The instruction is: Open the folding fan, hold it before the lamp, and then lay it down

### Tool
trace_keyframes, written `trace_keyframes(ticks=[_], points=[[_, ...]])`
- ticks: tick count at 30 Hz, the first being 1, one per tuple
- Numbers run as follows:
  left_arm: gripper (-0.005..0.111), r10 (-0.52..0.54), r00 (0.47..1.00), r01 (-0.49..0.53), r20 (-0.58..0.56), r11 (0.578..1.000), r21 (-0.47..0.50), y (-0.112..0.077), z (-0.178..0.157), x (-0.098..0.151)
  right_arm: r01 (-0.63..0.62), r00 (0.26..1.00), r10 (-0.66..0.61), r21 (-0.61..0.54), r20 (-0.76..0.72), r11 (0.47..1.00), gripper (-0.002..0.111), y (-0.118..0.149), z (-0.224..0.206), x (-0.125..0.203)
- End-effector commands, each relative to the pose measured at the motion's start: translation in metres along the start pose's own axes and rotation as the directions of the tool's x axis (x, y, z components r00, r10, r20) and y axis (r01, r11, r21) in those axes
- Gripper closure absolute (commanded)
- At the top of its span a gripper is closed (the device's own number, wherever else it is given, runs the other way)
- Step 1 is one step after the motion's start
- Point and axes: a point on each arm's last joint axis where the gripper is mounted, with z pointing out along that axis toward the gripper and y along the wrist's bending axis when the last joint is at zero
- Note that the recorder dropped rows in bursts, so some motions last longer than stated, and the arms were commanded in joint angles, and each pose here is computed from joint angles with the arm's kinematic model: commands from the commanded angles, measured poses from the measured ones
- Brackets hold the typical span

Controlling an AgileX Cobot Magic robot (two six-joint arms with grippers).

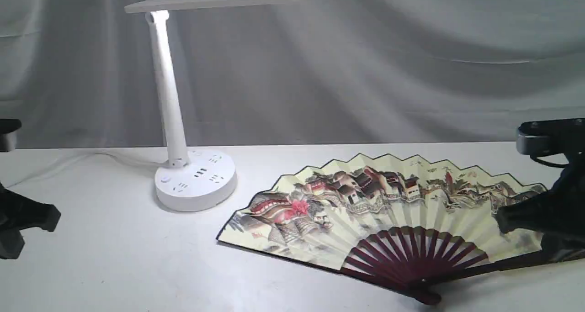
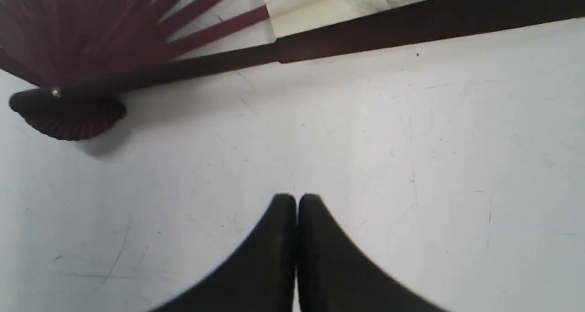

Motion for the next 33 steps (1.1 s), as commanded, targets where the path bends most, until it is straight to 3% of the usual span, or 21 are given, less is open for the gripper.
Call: trace_keyframes(ticks=[1,10,18,26,33], points=[[0.107,-0.009,0.998,0.009,0.063,1.000,0.006,-0.002,-0.021,0.003,0.000,0.998,0.000,0.007,0.065,1.000,0.108,-0.004,-0.025,0.002],[0.107,0.010,0.970,-0.009,0.244,1.000,-0.003,-0.004,-0.090,0.024,0.003,0.972,-0.011,0.036,0.233,0.999,0.108,-0.007,-0.093,0.023],[0.107,0.015,0.881,-0.009,0.473,1.000,-0.015,-0.006,-0.167,0.067,-0.012,0.895,-0.012,0.049,0.446,0.999,0.108,-0.008,-0.164,0.062],[0.107,0.016,0.728,0.001,0.685,1.000,-0.024,-0.009,-0.233,0.138,-0.035,0.764,-0.010,0.057,0.645,0.998,0.108,-0.009,-0.229,0.132],[0.107,0.005,0.530,0.015,0.848,1.000,-0.015,-0.012,-0.272,0.210,-0.063,0.608,-0.022,0.076,0.794,0.995,0.108,-0.011,-0.266,0.197]])
